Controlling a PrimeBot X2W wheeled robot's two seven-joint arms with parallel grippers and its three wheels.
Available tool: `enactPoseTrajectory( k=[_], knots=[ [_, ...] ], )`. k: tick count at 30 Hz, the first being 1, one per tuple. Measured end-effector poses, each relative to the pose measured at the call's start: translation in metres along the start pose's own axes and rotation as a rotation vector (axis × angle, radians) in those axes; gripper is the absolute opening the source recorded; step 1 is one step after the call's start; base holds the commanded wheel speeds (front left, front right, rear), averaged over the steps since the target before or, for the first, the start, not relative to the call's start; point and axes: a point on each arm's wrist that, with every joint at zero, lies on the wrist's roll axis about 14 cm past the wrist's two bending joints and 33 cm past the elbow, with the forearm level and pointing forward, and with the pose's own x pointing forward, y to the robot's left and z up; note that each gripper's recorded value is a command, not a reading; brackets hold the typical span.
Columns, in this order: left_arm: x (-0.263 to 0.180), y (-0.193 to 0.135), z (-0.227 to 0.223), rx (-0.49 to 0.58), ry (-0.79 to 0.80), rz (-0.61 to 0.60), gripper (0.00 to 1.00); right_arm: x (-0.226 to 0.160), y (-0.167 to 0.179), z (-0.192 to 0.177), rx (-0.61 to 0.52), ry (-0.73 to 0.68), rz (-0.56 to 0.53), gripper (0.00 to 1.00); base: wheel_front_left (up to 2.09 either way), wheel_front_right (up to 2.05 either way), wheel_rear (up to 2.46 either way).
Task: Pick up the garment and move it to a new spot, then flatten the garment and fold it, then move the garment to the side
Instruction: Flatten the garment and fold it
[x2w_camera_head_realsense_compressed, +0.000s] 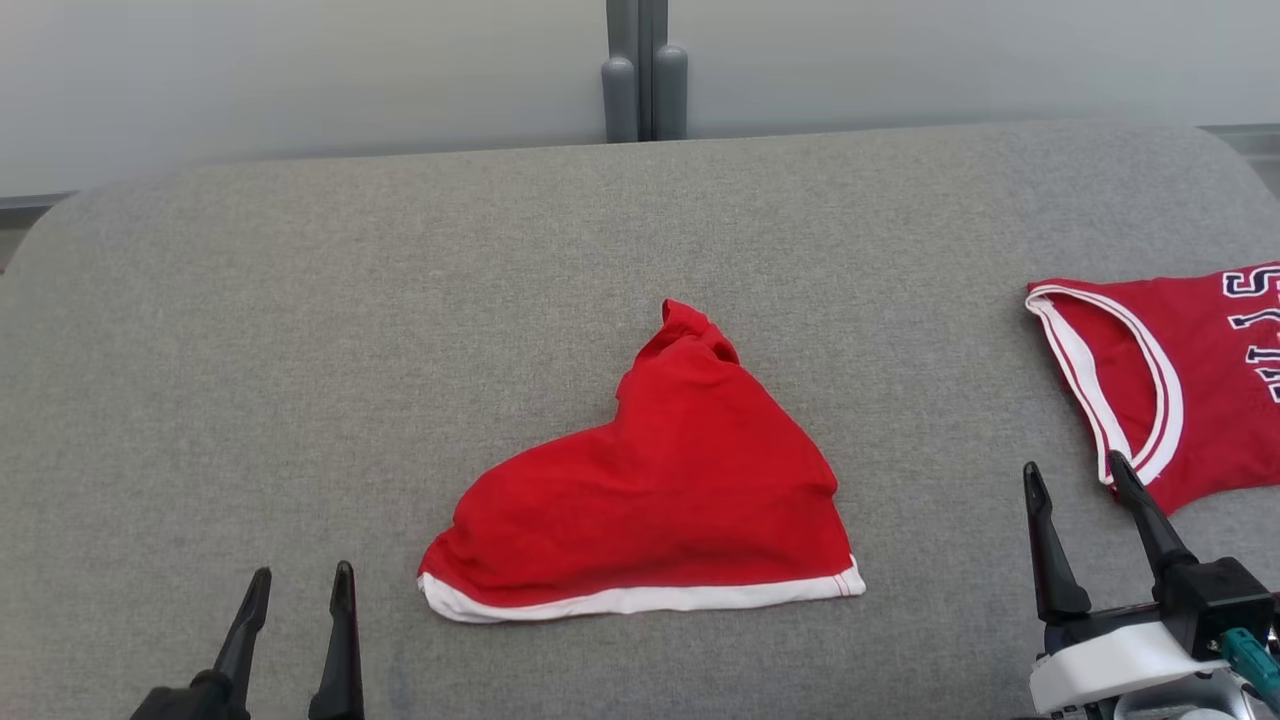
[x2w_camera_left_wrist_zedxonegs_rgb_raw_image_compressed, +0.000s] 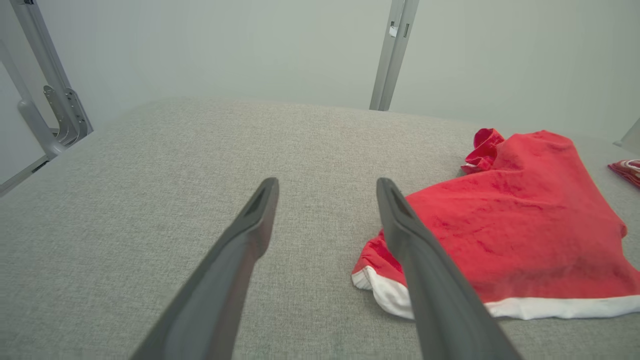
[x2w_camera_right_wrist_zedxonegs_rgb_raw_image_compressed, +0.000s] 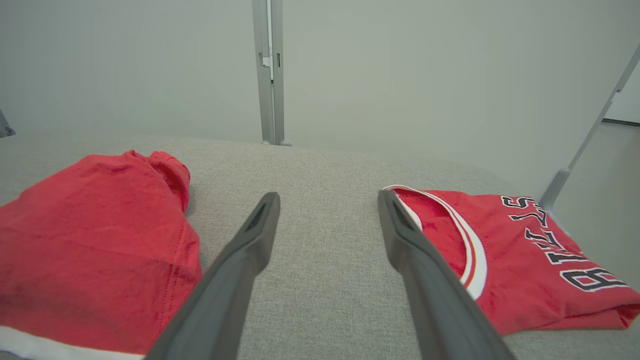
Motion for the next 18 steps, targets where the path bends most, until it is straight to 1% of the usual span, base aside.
enactPoseTrajectory(
  k=[3, 8, 18],
  knots=[
    [-0.008, 0.001, -0.002, 0.001, -0.001, -0.005, 1.00, -0.007, -0.004, 0.000, -0.008, 0.003, -0.012, 1.00, 0.00, 0.00, 0.00],
    [-0.019, 0.012, -0.013, 0.015, 0.026, 0.022, 1.00, -0.019, -0.009, -0.005, -0.010, 0.024, -0.035, 1.00, 0.00, 0.00, 0.00],
    [-0.024, 0.024, -0.009, 0.023, 0.004, 0.053, 1.00, -0.032, -0.008, -0.012, 0.001, 0.049, -0.051, 1.00, 0.00, 0.00, 0.00]
  ],
)
